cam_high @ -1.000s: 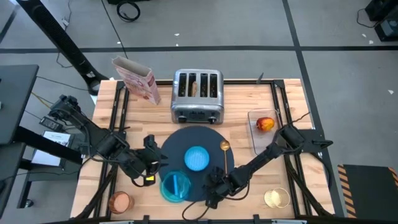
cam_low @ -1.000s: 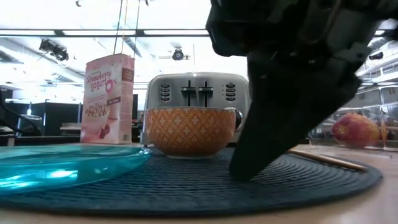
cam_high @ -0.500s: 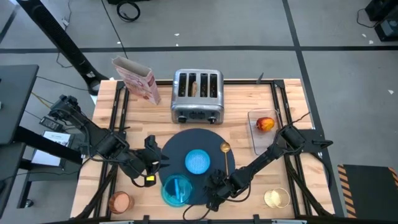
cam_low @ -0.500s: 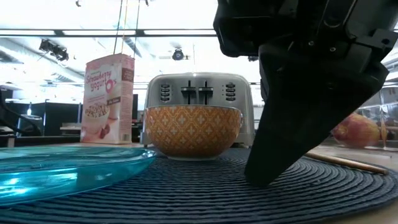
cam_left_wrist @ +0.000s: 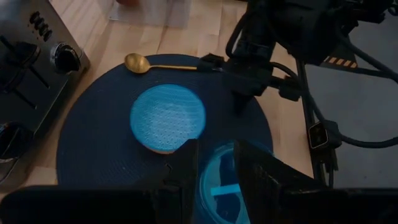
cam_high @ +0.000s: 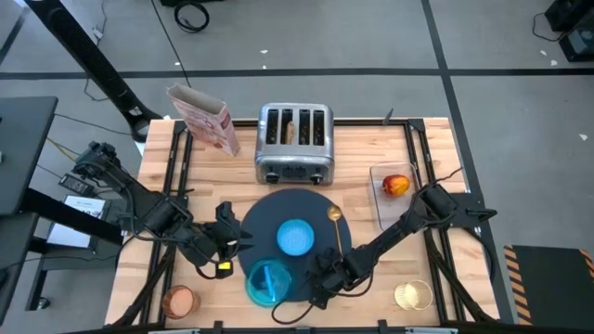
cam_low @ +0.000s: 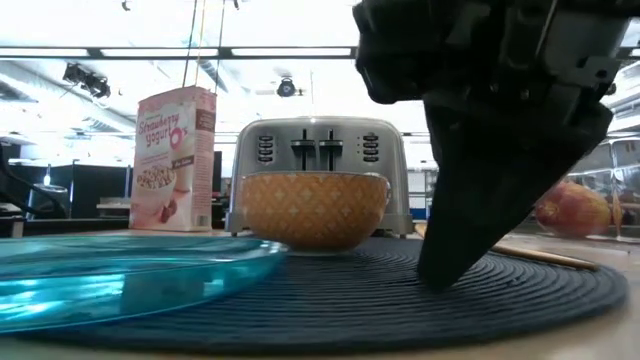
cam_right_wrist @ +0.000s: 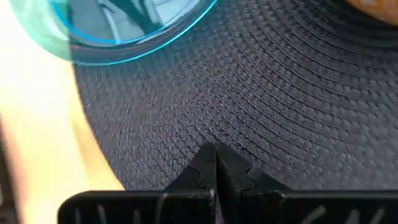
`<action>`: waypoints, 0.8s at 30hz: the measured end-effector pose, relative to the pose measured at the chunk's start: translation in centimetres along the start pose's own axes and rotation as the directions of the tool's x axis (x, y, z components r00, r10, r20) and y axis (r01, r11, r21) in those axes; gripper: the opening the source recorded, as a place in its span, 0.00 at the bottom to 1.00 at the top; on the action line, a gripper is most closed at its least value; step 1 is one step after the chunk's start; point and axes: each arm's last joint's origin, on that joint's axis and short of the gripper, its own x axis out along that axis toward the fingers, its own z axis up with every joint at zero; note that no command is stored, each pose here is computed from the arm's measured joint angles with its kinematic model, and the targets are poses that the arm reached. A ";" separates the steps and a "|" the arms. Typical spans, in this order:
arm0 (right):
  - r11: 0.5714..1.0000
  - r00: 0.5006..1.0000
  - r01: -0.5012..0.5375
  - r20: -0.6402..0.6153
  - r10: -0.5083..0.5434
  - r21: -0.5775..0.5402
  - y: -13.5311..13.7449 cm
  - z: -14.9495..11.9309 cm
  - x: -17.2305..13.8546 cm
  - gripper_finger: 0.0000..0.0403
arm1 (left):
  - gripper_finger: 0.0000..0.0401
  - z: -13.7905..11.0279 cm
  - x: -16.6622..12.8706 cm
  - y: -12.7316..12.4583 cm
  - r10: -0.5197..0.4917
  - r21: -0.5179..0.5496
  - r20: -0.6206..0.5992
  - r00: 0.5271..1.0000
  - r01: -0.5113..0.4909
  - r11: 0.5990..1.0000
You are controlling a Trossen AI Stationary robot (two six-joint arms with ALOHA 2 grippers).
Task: Arrange a breakfast setting
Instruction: Adjust the blue table mat
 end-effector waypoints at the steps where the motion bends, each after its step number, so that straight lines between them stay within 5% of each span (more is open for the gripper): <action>1: 1.000 1.000 0.012 -0.003 -0.012 -0.005 -0.2 0.1 -0.1 0.01 | 0.28 0.0 0.0 0.0 0.000 0.001 0.000 1.000 0.000 1.000; 14: 0.997 0.999 -0.011 0.049 0.015 -0.072 0.1 1.1 -3.5 0.01 | 0.28 0.4 -1.0 0.1 -0.031 -0.015 0.037 0.999 0.032 0.999; 24: 0.997 0.997 0.070 -0.037 -0.071 -0.017 -1.6 1.2 -0.5 0.01 | 0.28 0.8 -1.7 0.2 -0.060 -0.025 0.074 0.995 0.062 0.998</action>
